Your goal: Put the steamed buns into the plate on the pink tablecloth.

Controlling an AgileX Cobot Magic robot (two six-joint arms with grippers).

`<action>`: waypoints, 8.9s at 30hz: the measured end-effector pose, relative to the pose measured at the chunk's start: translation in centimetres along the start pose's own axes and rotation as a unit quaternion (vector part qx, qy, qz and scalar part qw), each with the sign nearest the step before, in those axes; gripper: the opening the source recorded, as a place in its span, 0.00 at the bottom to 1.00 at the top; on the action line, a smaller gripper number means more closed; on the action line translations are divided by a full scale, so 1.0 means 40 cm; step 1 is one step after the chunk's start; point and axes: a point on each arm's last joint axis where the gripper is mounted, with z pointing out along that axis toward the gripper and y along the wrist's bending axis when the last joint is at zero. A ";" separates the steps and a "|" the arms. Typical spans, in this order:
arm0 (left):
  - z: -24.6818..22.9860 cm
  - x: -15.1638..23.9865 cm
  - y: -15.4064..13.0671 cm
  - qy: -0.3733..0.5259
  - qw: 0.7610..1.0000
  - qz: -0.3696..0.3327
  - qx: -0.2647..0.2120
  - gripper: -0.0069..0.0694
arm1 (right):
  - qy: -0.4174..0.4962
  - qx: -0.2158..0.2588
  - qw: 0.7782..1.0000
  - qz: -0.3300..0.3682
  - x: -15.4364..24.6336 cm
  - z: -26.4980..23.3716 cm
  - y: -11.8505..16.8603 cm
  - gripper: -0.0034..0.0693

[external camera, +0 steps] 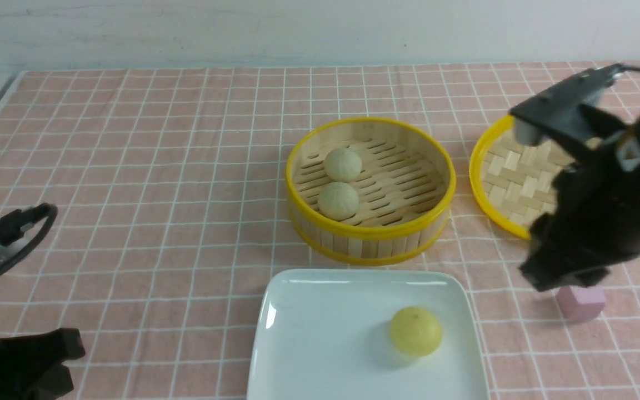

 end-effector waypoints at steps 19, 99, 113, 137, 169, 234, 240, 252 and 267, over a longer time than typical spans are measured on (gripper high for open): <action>0.033 -0.144 -0.310 0.102 0.960 0.109 0.239 0.09 | -0.334 0.015 0.941 0.043 0.568 -0.082 0.006 0.03; 0.314 -0.030 -0.620 0.136 0.951 0.276 0.039 0.61 | -0.351 0.036 0.935 0.035 0.564 -0.044 -0.005 0.14; 0.249 -0.314 -0.737 -0.023 0.976 0.201 0.082 0.10 | -0.351 0.037 0.935 0.034 0.564 -0.044 -0.005 0.16; 0.616 -0.321 -0.748 -0.027 0.961 0.273 0.028 0.18 | -0.351 0.039 0.935 0.034 0.564 -0.044 -0.006 0.19; 0.255 0.105 -0.616 0.215 0.883 0.407 0.094 0.13 | -0.352 0.046 0.934 0.031 0.564 -0.044 -0.009 0.22; 0.231 0.005 -0.698 0.101 0.902 0.416 0.060 0.09 | -0.552 0.019 0.834 0.023 0.500 -0.059 -0.001 0.04; 0.232 0.005 -0.698 0.101 0.902 0.417 0.058 0.09 | -0.532 0.026 0.846 0.026 0.517 0.004 -0.007 0.05; 0.097 -0.050 -0.683 0.033 0.900 0.428 0.076 0.09 | -0.452 0.158 0.867 0.140 0.601 0.184 -0.061 0.06; -0.301 -0.122 -0.448 -0.111 0.906 0.401 0.077 0.10 | -0.431 0.201 0.860 0.186 0.616 0.201 -0.077 0.08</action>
